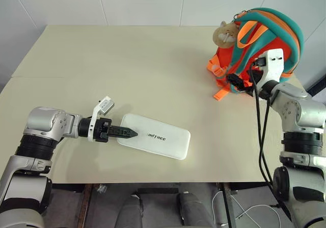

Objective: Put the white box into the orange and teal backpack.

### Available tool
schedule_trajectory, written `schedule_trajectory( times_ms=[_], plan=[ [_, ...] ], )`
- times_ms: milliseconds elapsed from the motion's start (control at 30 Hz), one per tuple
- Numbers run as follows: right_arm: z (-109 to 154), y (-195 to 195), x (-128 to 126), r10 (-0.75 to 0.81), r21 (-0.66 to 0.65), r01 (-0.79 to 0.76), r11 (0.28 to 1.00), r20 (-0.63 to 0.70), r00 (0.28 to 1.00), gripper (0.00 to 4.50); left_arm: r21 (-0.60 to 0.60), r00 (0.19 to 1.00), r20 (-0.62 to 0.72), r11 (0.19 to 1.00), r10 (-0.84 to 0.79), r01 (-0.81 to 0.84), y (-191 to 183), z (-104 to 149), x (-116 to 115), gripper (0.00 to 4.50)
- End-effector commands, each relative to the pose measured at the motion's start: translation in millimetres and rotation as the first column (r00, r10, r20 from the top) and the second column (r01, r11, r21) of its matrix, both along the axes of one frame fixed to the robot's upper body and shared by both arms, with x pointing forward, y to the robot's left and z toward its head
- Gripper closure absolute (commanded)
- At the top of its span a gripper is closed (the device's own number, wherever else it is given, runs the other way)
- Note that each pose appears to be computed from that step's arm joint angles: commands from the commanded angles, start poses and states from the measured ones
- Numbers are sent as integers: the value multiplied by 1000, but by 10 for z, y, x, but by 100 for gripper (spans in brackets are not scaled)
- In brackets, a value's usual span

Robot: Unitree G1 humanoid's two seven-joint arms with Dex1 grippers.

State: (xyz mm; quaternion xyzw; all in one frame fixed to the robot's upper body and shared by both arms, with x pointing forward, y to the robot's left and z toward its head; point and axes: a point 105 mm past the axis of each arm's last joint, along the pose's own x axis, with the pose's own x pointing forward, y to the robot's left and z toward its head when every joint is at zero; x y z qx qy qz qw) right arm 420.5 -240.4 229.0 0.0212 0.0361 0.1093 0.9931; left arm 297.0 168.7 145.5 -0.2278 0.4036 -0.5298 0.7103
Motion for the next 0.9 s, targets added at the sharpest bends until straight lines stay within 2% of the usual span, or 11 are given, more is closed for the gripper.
schedule_trajectory(
  times_ms=[33,100,200,267,333,533,667,700,767,900],
  plan=[
    [256,-137,123,-74,111,62,992,108,991,0,66,987,80,987,139,-144,168,104,126,317],
    [340,-89,198,-64,182,38,983,141,988,0,-11,983,104,989,150,-150,125,242,129,317],
    [419,8,264,-34,208,-1,978,166,985,0,-85,975,124,981,184,-175,97,363,144,317],
    [458,117,283,10,197,-47,979,182,983,40,-143,967,139,971,214,-194,97,458,157,317],
    [478,177,291,37,188,-72,979,187,982,94,-184,959,149,960,241,-212,108,526,166,317],
    [559,273,278,82,164,-118,979,211,974,306,-232,940,165,938,299,-257,164,628,185,317],
    [722,477,156,201,120,-237,964,258,945,436,-265,895,212,905,392,-333,308,757,295,317],
    [763,520,116,228,111,-265,958,269,936,450,-289,879,222,890,421,-353,354,815,332,317],
    [829,586,36,272,101,-310,945,281,920,450,-325,857,230,867,460,-378,420,905,378,317],
    [978,767,-214,399,59,-436,898,308,864,450,-326,821,259,846,510,-422,530,994,442,317]
  ],
)
